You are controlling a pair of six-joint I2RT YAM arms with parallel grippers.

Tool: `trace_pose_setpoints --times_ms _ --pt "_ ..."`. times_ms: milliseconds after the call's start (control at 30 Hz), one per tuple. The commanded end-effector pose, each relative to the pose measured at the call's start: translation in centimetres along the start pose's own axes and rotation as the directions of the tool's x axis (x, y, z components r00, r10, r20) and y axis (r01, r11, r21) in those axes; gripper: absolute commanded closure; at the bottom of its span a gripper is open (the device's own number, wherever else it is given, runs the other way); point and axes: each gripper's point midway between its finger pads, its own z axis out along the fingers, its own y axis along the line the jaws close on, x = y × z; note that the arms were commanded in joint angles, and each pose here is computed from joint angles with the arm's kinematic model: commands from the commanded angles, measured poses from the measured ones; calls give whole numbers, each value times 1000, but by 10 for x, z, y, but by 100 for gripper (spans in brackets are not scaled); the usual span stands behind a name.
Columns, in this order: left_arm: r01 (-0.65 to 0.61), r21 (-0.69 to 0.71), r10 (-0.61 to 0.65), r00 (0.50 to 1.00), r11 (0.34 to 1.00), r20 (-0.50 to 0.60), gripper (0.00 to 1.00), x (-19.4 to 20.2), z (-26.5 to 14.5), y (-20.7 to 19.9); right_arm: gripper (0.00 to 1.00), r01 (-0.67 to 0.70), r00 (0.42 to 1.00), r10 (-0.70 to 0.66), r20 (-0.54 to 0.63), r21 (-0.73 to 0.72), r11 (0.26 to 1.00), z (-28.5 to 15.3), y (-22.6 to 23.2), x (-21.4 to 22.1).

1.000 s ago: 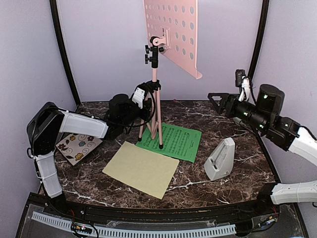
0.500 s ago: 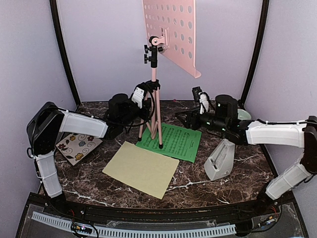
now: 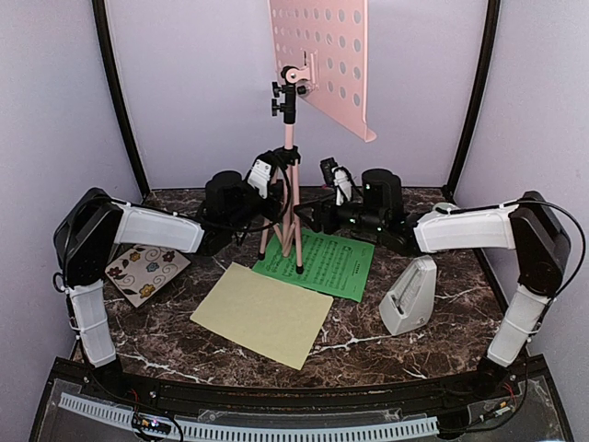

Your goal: Set up the instrument practice props

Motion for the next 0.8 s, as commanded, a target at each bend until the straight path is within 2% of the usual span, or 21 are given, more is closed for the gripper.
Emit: trace_pose_setpoints --times_ms 0,133,333,467,633,767 --pt "12 8 -11 998 1000 -67 100 18 4 0 39 41 998 -40 41 -15 999 16 6 -19" --pt "10 10 -9 997 1000 -78 100 21 4 -1 42 49 998 -49 29 -8 999 27 2 -20" --pt "6 5 -5 996 1000 -87 100 22 4 0 58 33 999 -33 14 -1 999 41 -3 -18" --pt "-5 7 6 995 1000 -96 100 22 3 0 74 36 999 -36 -4 2 999 39 -3 -15" --pt "-22 -5 21 994 1000 -106 100 21 -2 6 100 49 999 -49 -22 31 998 29 -3 -19" --pt "-47 -22 44 993 999 -114 100 22 -11 14 100 57 997 -54 -47 56 997 21 -4 -22"
